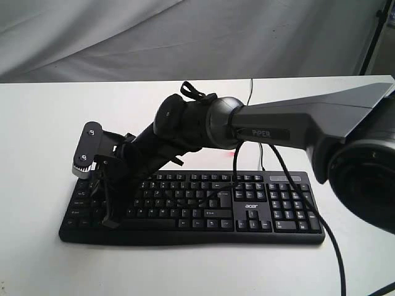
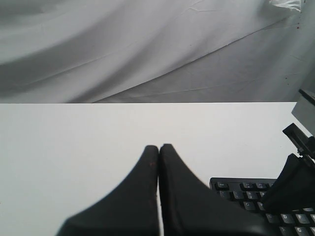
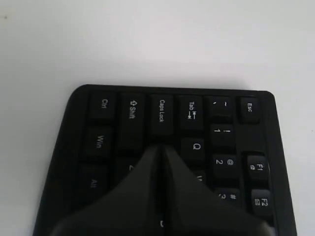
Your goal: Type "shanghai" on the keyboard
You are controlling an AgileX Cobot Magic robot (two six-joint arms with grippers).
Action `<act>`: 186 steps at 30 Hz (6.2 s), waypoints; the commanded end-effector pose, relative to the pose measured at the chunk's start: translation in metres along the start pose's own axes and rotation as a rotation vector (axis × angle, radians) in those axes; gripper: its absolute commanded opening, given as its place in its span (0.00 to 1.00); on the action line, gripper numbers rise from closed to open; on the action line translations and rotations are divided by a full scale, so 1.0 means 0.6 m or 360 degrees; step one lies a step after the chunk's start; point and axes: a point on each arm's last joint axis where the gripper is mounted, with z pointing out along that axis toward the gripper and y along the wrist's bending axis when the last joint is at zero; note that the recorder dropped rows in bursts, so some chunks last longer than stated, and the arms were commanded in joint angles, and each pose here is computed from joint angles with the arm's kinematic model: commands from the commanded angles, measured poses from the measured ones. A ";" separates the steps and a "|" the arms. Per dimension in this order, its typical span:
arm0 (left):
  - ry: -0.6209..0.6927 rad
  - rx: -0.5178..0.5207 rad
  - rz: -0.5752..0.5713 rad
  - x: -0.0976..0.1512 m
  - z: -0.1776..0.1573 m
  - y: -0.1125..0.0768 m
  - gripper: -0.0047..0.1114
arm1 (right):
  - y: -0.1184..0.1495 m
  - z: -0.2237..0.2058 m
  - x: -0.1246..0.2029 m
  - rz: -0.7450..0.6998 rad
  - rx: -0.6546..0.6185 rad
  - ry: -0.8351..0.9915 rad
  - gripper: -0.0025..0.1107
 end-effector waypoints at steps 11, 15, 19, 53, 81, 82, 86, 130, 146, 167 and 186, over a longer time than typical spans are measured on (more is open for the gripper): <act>0.0002 0.0007 -0.0008 0.000 0.000 0.000 0.05 | 0.000 0.005 0.002 -0.0015 -0.0009 0.0006 0.02; 0.0002 0.0007 -0.0008 0.000 0.000 0.000 0.05 | 0.000 0.005 0.002 -0.0023 -0.0009 0.0006 0.02; 0.0002 0.0007 -0.0008 0.000 0.000 0.000 0.05 | 0.000 0.005 0.002 -0.0026 -0.0009 0.0006 0.02; 0.0002 0.0007 -0.0008 0.000 0.000 0.000 0.05 | -0.002 0.010 0.007 -0.0038 0.0012 0.0019 0.02; 0.0002 0.0007 -0.0008 0.000 0.000 0.000 0.05 | 0.000 -0.052 -0.041 -0.0073 0.0038 -0.0054 0.02; 0.0002 0.0007 -0.0008 0.000 0.000 0.000 0.05 | 0.000 -0.053 -0.040 -0.0092 0.0040 -0.0040 0.02; 0.0002 0.0007 -0.0008 0.000 0.000 0.000 0.05 | -0.001 -0.057 -0.036 -0.0080 0.0057 0.0026 0.02; 0.0002 0.0007 -0.0008 0.000 0.000 0.000 0.05 | -0.008 -0.090 0.050 0.0054 -0.0042 0.0236 0.02; 0.0002 0.0007 -0.0008 0.000 0.000 0.000 0.05 | -0.006 -0.082 0.065 0.0042 0.0020 0.0232 0.02; 0.0002 0.0007 -0.0008 0.000 0.000 0.000 0.05 | -0.003 -0.068 0.074 -0.0002 -0.0031 0.0212 0.02; 0.0002 0.0007 -0.0008 0.000 0.000 0.000 0.05 | -0.003 -0.064 0.078 -0.0012 -0.0045 0.0229 0.02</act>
